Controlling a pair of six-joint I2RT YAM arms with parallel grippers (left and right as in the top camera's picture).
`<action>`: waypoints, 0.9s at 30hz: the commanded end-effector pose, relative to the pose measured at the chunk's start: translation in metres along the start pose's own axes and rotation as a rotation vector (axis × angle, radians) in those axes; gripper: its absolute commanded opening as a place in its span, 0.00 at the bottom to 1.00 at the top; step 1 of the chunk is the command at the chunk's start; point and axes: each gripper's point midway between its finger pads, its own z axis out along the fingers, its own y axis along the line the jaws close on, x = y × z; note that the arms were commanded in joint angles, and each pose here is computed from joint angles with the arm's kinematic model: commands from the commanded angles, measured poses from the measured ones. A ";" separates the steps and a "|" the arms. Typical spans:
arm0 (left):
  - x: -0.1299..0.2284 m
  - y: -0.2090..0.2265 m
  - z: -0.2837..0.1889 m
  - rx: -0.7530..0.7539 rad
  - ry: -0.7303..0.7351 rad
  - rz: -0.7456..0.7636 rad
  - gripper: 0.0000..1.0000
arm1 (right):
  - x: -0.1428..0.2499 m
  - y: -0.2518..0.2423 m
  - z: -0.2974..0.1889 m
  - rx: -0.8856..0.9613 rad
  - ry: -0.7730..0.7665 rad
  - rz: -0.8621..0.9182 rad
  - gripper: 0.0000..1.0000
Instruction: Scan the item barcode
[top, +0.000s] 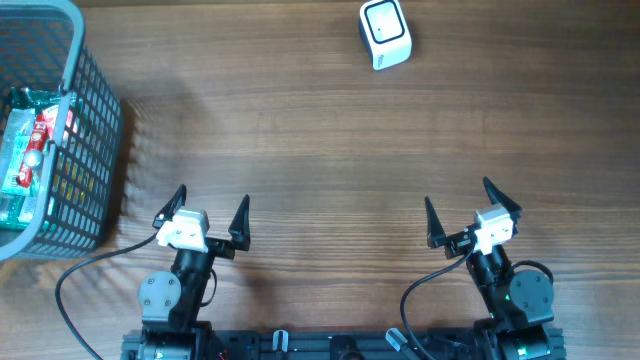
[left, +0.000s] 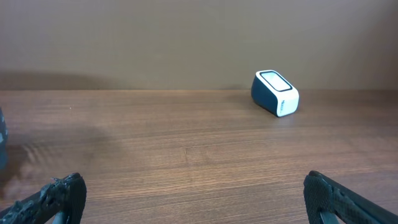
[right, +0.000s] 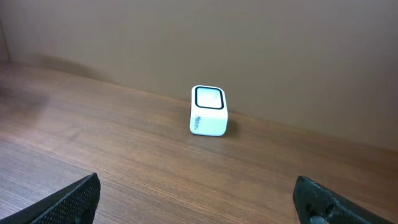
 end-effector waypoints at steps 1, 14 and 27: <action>0.001 0.004 -0.001 -0.020 0.001 0.015 1.00 | -0.001 -0.002 0.000 0.011 -0.004 0.001 1.00; 0.001 0.004 -0.001 -0.020 0.001 0.014 1.00 | -0.001 -0.002 0.000 0.011 -0.004 0.001 1.00; -0.006 0.011 -0.001 -0.063 -0.026 0.018 1.00 | -0.001 -0.002 0.000 0.011 -0.004 0.000 1.00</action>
